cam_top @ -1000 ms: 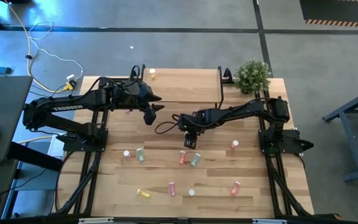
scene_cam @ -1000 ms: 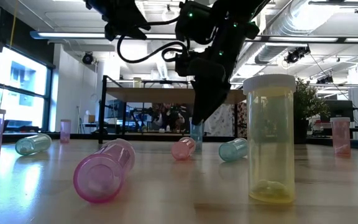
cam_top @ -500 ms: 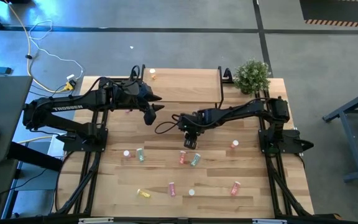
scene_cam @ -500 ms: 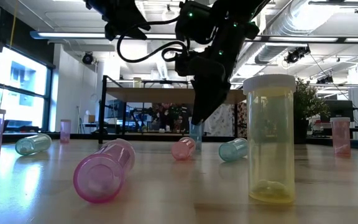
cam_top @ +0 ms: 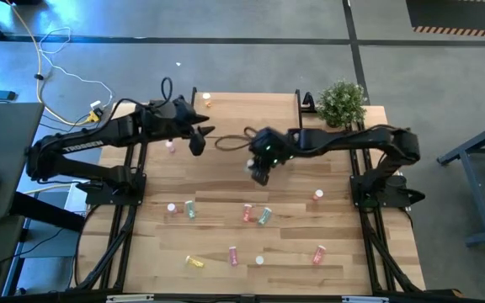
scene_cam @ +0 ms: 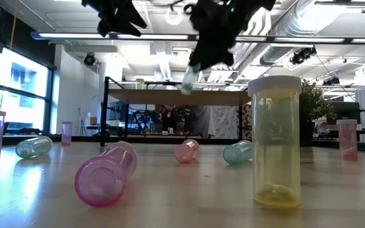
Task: Pick and place medicine bottles onto shelf by color
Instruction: Put the top blue pill bottle on the shelf
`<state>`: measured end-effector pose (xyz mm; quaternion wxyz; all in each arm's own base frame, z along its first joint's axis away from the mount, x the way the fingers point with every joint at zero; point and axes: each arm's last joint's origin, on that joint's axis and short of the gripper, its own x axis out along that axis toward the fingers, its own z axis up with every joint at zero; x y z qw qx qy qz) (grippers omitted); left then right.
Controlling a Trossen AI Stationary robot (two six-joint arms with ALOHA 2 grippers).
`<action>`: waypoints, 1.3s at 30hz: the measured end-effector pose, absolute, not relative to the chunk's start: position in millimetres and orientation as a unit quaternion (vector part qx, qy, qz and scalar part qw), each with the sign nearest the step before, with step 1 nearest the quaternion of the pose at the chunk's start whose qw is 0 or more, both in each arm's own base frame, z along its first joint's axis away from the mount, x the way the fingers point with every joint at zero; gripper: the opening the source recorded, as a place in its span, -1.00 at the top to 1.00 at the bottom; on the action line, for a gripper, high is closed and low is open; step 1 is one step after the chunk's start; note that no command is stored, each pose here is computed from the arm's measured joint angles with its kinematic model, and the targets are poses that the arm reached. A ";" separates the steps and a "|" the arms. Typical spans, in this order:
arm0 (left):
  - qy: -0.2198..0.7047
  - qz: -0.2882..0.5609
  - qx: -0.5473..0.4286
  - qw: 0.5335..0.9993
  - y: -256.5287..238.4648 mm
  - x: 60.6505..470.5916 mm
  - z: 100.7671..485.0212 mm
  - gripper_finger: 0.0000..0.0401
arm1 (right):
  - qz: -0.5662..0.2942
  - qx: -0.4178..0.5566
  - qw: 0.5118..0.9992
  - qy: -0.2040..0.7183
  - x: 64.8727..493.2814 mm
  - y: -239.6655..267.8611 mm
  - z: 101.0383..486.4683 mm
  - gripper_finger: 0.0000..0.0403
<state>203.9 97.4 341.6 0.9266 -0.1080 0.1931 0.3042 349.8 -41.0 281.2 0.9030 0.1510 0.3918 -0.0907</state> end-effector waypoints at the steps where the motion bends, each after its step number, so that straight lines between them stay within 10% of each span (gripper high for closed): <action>1: 0.192 0.307 -0.109 0.926 98.4 202.9 341.9 0.08 | -0.097 0.149 0.907 0.381 344.7 -44.6 288.9 0.44; 26: 0.194 0.317 -0.101 0.923 102.8 200.4 341.8 0.08 | -0.297 0.069 0.896 0.323 235.1 -187.7 404.6 0.44; 39: 0.204 0.320 -0.107 0.919 102.5 199.4 339.8 0.08 | -0.252 0.142 0.828 0.480 253.1 -219.7 345.8 0.44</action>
